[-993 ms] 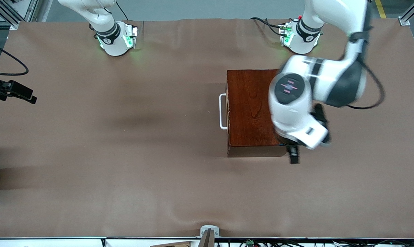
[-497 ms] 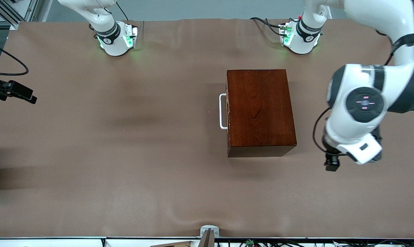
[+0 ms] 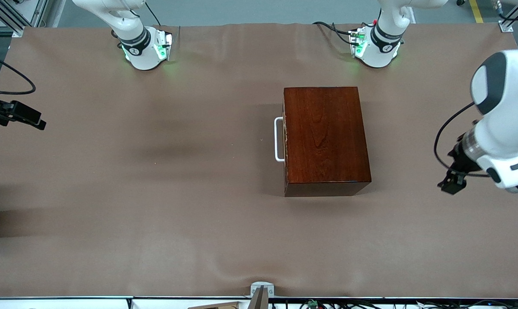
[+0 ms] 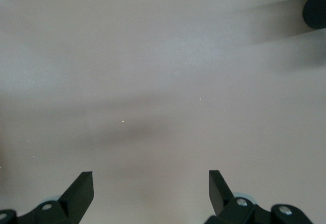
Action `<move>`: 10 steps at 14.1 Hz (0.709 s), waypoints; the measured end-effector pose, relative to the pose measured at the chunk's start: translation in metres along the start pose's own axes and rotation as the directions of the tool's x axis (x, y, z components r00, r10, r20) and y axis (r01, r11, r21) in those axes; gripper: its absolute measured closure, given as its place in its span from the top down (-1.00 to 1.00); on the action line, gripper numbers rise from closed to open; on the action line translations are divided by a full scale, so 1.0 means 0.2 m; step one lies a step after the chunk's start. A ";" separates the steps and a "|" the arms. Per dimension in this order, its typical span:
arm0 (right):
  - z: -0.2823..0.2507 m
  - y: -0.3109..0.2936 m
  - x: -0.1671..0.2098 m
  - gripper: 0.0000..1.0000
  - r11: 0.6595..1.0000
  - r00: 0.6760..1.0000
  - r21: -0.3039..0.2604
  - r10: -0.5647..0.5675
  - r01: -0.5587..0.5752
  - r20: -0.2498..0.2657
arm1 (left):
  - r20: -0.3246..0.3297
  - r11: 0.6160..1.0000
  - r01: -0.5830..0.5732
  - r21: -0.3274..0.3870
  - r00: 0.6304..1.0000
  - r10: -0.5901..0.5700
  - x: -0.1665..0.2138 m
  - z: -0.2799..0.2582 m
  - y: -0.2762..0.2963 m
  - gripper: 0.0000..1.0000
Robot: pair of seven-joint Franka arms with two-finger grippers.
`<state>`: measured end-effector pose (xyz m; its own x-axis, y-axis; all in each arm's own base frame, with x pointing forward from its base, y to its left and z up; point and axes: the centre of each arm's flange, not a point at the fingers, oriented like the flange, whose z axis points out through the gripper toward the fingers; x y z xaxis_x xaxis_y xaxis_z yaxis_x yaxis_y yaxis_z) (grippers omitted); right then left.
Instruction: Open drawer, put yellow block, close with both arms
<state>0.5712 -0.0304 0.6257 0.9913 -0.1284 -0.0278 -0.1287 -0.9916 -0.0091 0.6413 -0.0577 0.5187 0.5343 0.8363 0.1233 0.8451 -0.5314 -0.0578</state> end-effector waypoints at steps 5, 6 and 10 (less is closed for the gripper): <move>0.00 0.00 0.00 1.00 1.000 1.000 0.000 0.000 0.000 0.000 | 0.067 0.944 -0.327 -0.052 0.941 0.330 0.12 -0.06 -0.32 1.00; 0.00 0.00 0.00 1.00 1.000 1.000 0.000 0.000 0.000 0.000 | 0.073 0.915 -0.399 -0.057 0.913 0.402 0.12 -0.06 -0.37 1.00; 0.00 0.00 0.00 1.00 1.000 1.000 0.000 0.000 0.000 0.000 | 0.108 0.799 -0.599 -0.062 0.791 0.602 0.05 -0.07 -0.46 1.00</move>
<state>0.5712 -0.0303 0.6258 0.9914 -0.1283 -0.0275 -0.1286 -0.9917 -0.0091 0.5683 -0.0019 0.5399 0.9331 0.3568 -0.0447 0.3541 -0.9334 -0.0586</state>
